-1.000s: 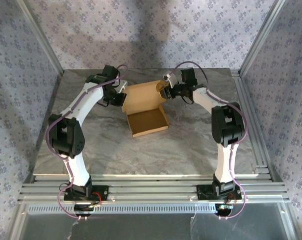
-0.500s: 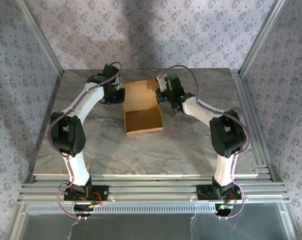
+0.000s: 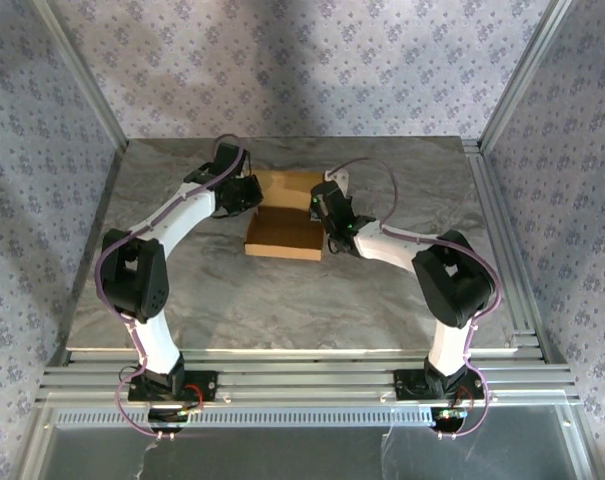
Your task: Fold the paper box
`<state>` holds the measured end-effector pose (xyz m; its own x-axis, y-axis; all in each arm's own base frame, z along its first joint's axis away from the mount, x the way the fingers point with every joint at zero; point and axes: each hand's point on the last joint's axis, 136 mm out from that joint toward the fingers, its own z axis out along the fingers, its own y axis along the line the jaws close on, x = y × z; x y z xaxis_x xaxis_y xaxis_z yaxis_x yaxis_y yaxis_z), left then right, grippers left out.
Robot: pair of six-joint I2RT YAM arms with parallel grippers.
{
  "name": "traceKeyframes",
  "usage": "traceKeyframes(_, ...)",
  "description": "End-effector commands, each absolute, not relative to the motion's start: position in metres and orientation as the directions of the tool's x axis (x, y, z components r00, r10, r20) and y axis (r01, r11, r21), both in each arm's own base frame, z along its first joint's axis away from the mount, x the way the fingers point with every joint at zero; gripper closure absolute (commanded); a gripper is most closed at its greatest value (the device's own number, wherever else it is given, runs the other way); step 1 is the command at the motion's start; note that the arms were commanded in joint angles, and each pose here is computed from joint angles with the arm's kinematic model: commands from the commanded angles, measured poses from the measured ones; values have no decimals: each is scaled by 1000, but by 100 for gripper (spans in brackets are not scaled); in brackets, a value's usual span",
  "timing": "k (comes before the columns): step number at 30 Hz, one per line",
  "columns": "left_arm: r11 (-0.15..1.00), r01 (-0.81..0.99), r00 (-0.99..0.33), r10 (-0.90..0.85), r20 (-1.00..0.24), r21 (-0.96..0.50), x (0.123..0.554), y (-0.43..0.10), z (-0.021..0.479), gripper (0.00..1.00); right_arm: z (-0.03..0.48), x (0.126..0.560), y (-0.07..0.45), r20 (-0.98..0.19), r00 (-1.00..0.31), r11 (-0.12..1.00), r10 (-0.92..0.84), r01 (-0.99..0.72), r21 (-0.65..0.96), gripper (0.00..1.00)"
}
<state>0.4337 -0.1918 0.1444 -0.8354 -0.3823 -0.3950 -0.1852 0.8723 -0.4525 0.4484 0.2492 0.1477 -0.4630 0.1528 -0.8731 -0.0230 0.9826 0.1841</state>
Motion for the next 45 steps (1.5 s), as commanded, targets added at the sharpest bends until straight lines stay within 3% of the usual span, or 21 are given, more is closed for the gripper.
traceKeyframes(1, 856, -149, -798, -400, -450, -496, 429, -198, 165, 100, 161, 440, 231, -879, -398, 964, 262, 61, 260, 100)
traceKeyframes(15, 893, -9, -719, -318, -618, -449, 379, -197, 138, 100, 152, 400, 229, -842, -461, 951, 281, 20, 307, 89)
traceKeyframes(18, 908, 26, -714, -276, -643, -419, 370, -201, 127, 100, 152, 387, 229, -823, -486, 944, 295, 17, 328, 79)
traceKeyframes(24, 927, 33, -710, -242, -661, -374, 353, -200, 104, 100, 170, 346, 237, -796, -530, 929, 293, -37, 367, 48)
traceKeyframes(35, 947, 69, -703, -178, -688, -315, 346, -202, 89, 100, 211, 278, 222, -717, -600, 878, 355, -51, 477, 40)
traceKeyframes(40, 955, 98, -701, -134, -700, -281, 340, -207, 87, 100, 252, 272, 183, -676, -578, 859, 457, 90, 504, 38)
traceKeyframes(43, 959, 110, -704, -110, -701, -261, 335, -209, 84, 100, 253, 281, 165, -545, -607, 788, 579, 244, 566, 41)
traceKeyframes(45, 963, 115, -704, -95, -704, -245, 333, -210, 83, 100, 245, 288, 165, -389, -629, 694, 674, 356, 626, 42)
